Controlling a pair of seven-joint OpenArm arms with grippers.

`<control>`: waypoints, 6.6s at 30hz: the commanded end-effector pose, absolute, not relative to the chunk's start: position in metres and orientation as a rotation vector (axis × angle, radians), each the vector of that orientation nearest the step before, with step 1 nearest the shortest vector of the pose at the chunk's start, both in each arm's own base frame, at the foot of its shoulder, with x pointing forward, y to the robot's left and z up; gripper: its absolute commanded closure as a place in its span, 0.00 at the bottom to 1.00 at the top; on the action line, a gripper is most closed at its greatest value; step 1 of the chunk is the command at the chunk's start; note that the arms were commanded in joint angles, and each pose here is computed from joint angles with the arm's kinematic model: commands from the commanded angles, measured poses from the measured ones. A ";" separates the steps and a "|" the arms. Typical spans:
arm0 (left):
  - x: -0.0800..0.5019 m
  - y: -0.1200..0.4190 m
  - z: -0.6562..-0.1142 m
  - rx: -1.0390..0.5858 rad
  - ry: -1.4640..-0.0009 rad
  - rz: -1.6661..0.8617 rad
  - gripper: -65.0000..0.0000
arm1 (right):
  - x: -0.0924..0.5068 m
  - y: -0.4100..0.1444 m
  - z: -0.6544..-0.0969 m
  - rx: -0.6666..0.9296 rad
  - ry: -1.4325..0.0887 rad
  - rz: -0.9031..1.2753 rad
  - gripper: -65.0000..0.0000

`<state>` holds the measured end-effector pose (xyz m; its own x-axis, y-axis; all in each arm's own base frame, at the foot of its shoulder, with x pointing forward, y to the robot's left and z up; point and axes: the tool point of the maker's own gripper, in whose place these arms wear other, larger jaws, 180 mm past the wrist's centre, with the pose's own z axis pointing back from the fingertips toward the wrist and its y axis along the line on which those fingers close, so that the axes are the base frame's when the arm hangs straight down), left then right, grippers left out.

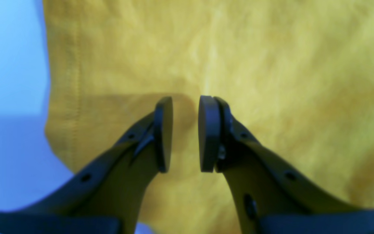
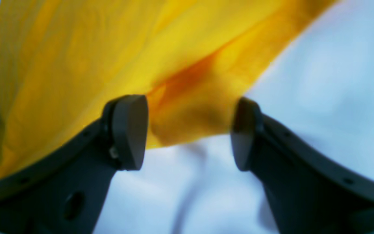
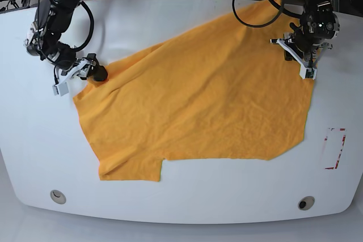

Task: Fold the T-shirt properly
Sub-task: 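Grasp the shirt with both grippers and pull it to smooth it, then drag the right gripper across the shirt toward the sleeve to flatten, then pull the shirt with both grippers away from each other to spread it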

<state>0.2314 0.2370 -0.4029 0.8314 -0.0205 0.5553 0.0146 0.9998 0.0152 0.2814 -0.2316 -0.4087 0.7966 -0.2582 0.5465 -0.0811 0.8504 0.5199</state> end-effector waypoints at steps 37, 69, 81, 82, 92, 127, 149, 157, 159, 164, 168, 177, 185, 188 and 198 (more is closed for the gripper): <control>0.285 0.258 -0.337 0.089 -0.748 -0.124 0.82 | 0.258 -0.245 -0.331 0.287 -0.649 0.270 1.00; 0.326 0.232 -0.427 -0.027 -0.527 -0.302 0.82 | 0.303 -0.221 -0.304 0.344 -0.771 0.295 1.00; 0.330 0.245 -0.428 -0.013 -0.507 -0.295 0.82 | 0.397 -0.175 -0.293 0.599 -0.837 0.256 0.99; 0.328 0.245 -0.430 -0.014 -0.503 -0.295 0.82 | 0.403 -0.166 -0.294 0.620 -0.829 0.268 0.97; 0.317 0.242 -0.439 -0.023 -0.478 -0.298 0.82 | 0.426 -0.115 -0.309 0.749 -0.751 0.293 0.33; 0.311 0.242 -0.442 -0.023 -0.469 -0.299 0.82 | 0.371 -0.130 -0.326 0.698 -0.783 0.279 0.28; 0.311 0.245 -0.441 -0.022 -0.470 -0.296 0.82 | 0.375 -0.130 -0.361 0.466 -0.787 0.228 0.97; 0.297 0.255 -0.447 -0.005 -0.440 -0.296 0.82 | 0.314 -0.184 -0.349 0.311 -0.783 0.168 1.00; 0.292 0.257 -0.449 -0.005 -0.433 -0.290 0.82 | 0.300 -0.192 -0.349 0.283 -0.771 0.156 1.00; 0.276 0.265 -0.456 -0.003 -0.408 -0.261 0.82 | 0.263 -0.197 -0.359 0.248 -0.714 0.163 1.00; 0.259 0.266 -0.466 -0.007 -0.370 -0.259 0.82 | 0.229 -0.187 -0.374 0.268 -0.651 0.134 1.00; 0.239 0.275 -0.465 0.017 -0.364 -0.244 0.82 | 0.183 -0.218 -0.390 0.221 -0.591 -0.024 1.00; 0.233 0.288 -0.463 0.032 -0.362 -0.199 0.82 | 0.171 -0.239 -0.379 0.151 -0.542 -0.015 0.75; 0.215 0.289 -0.471 0.028 -0.326 -0.197 0.82 | 0.165 -0.239 -0.366 0.161 -0.580 -0.021 0.42; 0.173 0.285 -0.461 0.071 -0.305 -0.260 0.82 | 0.193 -0.260 -0.323 0.302 -0.799 -0.116 0.20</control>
<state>0.2313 0.2686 -0.4329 0.8086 -0.1929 0.5558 0.2054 0.9778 0.0405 0.1748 -0.2565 -0.3367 0.7377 -0.2166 0.6394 0.0171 0.9528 0.3030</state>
